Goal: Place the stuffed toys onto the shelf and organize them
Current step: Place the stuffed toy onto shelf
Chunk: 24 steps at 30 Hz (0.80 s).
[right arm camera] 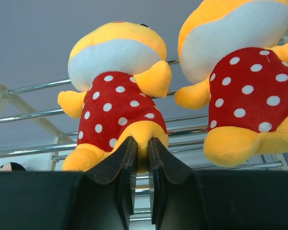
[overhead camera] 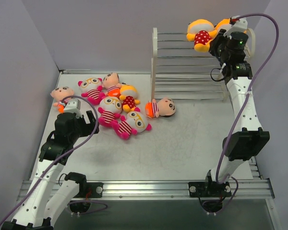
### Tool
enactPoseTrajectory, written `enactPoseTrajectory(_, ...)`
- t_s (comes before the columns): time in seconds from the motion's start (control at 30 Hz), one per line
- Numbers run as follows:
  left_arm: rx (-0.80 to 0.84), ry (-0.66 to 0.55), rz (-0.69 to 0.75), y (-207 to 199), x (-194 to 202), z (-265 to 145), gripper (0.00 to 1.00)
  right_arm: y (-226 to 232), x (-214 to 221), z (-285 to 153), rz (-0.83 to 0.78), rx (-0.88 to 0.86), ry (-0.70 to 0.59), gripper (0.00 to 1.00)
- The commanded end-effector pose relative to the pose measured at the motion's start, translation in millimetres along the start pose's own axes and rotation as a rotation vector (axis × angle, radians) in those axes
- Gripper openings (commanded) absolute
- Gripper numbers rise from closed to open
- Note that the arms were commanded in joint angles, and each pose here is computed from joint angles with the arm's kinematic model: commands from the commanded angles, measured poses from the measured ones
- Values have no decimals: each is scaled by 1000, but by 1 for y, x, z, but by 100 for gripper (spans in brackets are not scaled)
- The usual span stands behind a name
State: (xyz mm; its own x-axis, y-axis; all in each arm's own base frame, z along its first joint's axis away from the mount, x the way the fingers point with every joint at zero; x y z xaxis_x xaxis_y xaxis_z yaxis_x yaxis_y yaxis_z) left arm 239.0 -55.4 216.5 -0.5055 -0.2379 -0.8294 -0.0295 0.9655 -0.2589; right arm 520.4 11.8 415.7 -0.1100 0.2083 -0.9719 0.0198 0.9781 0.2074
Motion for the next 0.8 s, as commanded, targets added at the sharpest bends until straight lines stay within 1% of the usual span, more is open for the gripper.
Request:
enactPoseTrajectory(0.0, 25, -39, 7, -5, -10, -2, 94, 6, -34, -17, 11, -15, -99, 16)
enactPoseTrajectory(0.03, 25, -39, 7, -5, -10, -2, 94, 6, -34, -17, 12, -14, -99, 20)
enactPoseTrajectory(0.07, 25, -39, 7, -5, -10, -2, 94, 6, -34, -17, 13, -16, -97, 20)
enactPoseTrajectory(0.23, 25, -37, 8, -5, -9, -2, 94, 8, -35, -20, 11, -22, -100, 20)
enactPoseTrajectory(0.33, 24, -36, 8, -5, -9, -1, 94, 8, -37, -20, 10, -23, -105, 19)
enactPoseTrajectory(0.37, 24, -37, 8, -5, -10, -2, 94, 8, -36, -19, 8, -22, -101, 15)
enactPoseTrajectory(0.43, 26, -38, 8, -5, -10, -2, 94, 9, -37, -20, 10, -24, -105, 13)
enactPoseTrajectory(0.77, 26, -38, 7, -5, -10, -2, 94, 14, -40, -24, 21, -39, -109, 12)
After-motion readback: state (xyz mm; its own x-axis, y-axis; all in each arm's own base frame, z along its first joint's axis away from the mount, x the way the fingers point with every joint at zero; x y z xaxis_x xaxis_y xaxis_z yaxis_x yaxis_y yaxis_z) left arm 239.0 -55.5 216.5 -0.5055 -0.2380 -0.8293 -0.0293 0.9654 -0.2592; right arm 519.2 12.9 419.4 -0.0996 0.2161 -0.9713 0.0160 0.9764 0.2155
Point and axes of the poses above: each gripper's point midway between its finger pads, its own z axis out along the fingers, its own y axis along the line the jaws close on, x = y × z, the point moved 1 cm from there along -z, back along the fingers
